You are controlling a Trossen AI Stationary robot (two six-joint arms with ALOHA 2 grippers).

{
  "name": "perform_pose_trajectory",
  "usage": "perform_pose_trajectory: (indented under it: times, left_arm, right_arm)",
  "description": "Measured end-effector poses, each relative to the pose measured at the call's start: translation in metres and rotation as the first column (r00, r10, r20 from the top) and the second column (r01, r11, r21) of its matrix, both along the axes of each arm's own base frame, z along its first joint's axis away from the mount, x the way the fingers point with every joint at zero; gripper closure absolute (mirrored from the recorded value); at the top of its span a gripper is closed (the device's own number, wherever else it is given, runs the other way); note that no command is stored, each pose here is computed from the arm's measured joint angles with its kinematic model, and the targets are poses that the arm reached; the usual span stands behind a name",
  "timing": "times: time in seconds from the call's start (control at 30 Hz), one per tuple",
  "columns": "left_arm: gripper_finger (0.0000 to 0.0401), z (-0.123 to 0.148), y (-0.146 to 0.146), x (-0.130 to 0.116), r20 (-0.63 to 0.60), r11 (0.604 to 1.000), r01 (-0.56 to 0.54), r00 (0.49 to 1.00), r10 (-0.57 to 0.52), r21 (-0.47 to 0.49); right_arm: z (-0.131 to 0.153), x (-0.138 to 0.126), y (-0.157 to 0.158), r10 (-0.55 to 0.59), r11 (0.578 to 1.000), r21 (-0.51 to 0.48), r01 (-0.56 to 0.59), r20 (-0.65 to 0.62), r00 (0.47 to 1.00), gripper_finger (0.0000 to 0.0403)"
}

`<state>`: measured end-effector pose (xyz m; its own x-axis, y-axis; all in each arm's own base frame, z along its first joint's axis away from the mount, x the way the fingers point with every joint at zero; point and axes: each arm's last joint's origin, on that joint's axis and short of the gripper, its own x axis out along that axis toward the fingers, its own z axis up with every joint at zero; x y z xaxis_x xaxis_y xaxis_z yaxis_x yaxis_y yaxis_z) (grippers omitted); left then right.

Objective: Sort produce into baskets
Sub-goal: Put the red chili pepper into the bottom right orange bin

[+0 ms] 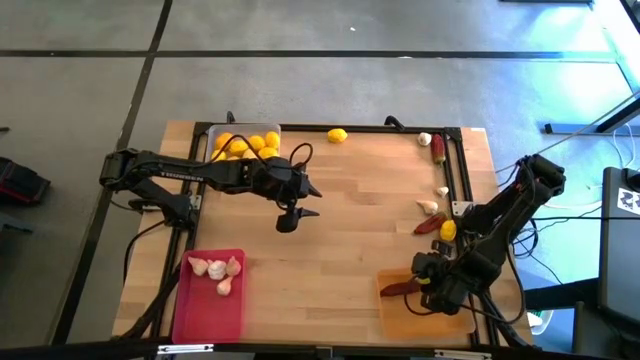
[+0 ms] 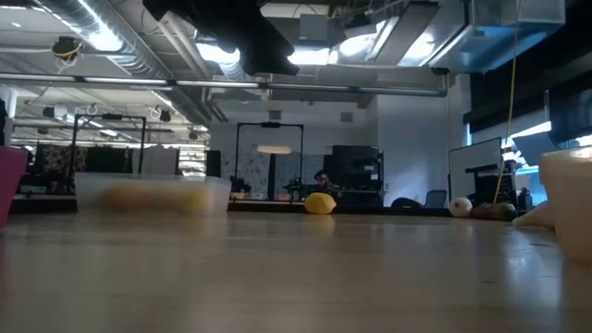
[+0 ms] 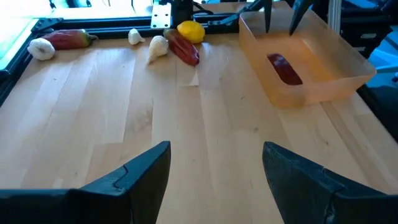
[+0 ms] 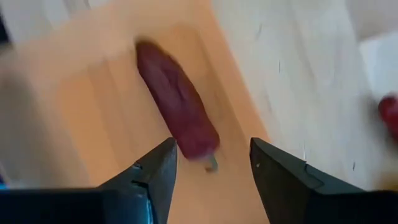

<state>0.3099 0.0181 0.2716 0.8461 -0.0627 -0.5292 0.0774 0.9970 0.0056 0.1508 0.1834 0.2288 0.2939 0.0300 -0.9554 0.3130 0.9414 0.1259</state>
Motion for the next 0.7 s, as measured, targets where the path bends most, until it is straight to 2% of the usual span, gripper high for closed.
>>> perform_pose_trajectory:
  times: [0.13, 0.3, 0.5, 0.7]
  left_arm:
    - [0.015, -0.022, 0.0, -0.004, 0.032, 1.0, 0.004, 0.999, -0.005, 0.01]
    - [0.015, -0.046, -0.001, -0.011, 0.1, 1.0, -0.004, 0.995, 0.004, -0.001]
    - [0.015, -0.055, -0.001, -0.014, 0.176, 1.0, -0.002, 0.984, 0.0, 0.011]
    - [0.015, -0.054, -0.001, -0.014, 0.183, 1.0, 0.004, 0.983, -0.009, 0.027]
  right_arm:
    - [0.017, 0.01, -0.005, 0.023, 0.999, -0.046, -0.022, 0.039, 0.999, 0.0216]
    - [0.023, 0.016, -0.027, 0.009, 0.984, -0.179, -0.015, -0.034, 0.999, 0.0226]
    - [0.006, 0.02, -0.058, 0.011, 0.948, -0.311, -0.065, -0.173, 0.985, 0.0234]
    - [-0.02, 0.021, -0.078, -0.022, 0.941, -0.332, -0.062, -0.245, 0.969, 0.0237]
